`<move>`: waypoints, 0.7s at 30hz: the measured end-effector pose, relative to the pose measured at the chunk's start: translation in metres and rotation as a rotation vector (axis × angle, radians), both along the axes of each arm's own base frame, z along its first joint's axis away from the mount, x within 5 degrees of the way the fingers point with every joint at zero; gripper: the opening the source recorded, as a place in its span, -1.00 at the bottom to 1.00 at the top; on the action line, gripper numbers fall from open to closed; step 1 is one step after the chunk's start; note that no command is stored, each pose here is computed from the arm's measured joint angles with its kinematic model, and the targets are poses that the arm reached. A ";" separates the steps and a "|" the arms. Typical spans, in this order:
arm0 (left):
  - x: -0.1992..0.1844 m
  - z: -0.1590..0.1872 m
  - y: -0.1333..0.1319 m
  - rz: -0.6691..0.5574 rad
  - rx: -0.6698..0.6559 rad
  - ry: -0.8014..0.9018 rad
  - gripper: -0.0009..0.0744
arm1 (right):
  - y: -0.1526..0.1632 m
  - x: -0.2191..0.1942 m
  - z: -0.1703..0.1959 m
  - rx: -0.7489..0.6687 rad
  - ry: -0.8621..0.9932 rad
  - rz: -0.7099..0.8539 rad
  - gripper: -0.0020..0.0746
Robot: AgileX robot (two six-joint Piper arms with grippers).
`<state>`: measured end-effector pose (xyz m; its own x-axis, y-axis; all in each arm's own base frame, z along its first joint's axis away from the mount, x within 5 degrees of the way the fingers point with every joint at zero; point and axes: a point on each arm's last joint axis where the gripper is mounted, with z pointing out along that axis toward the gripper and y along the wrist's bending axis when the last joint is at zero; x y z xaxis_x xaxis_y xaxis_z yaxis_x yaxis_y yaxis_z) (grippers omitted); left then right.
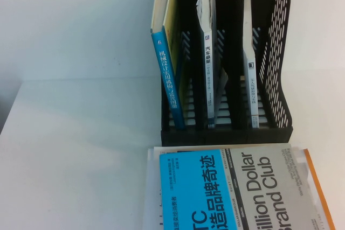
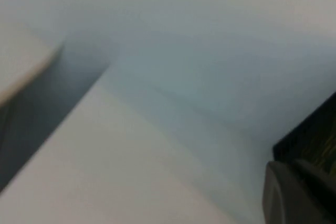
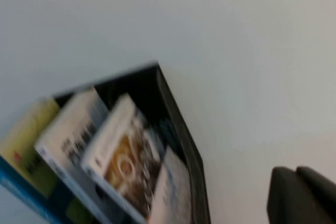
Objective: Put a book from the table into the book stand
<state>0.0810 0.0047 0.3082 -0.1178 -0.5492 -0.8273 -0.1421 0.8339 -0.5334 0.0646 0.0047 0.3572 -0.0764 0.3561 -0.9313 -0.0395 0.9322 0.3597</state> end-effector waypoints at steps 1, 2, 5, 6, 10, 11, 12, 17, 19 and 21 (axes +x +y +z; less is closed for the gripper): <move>0.004 -0.007 -0.001 -0.004 -0.044 0.080 -0.99 | 0.001 0.004 -0.008 0.016 0.091 0.006 -0.96; 0.005 -0.013 -0.002 -0.009 -0.085 0.149 -0.99 | 0.001 0.007 -0.014 0.017 0.172 0.009 -0.96; 0.005 -0.026 -0.005 -0.019 -0.144 0.296 -0.99 | 0.003 0.007 -0.027 0.015 0.325 0.019 -0.96; 0.004 -0.027 -0.006 -0.020 -0.149 0.317 -0.99 | 0.003 0.007 -0.029 0.027 0.344 0.024 -0.96; 0.003 -0.029 -0.007 -0.026 -0.167 0.345 -0.99 | 0.007 0.006 -0.032 0.084 0.379 0.056 -0.96; 0.002 -0.030 -0.007 -0.030 -0.164 0.346 -0.99 | 0.009 0.006 -0.031 0.101 0.378 0.066 -0.96; 0.002 -0.030 -0.007 -0.035 -0.153 0.347 -0.99 | 0.010 0.006 -0.031 0.114 0.372 0.076 -0.96; 0.008 -0.029 -0.012 -0.108 -0.114 0.341 -0.99 | 0.016 0.007 -0.033 0.136 0.372 0.143 -0.96; 0.013 -0.026 -0.015 -0.152 -0.107 0.309 -0.99 | 0.017 0.009 -0.036 0.077 0.392 0.168 -0.96; 0.018 -0.024 -0.019 -0.203 -0.089 0.274 -0.99 | 0.018 0.013 -0.039 0.032 0.423 0.187 -0.96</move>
<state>0.0993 -0.0143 0.2844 -0.4430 -0.5603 -0.6999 -0.1264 0.8119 -0.5700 0.0780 0.0227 0.3179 -0.5126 0.3284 -0.7933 -0.0495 0.9111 0.4092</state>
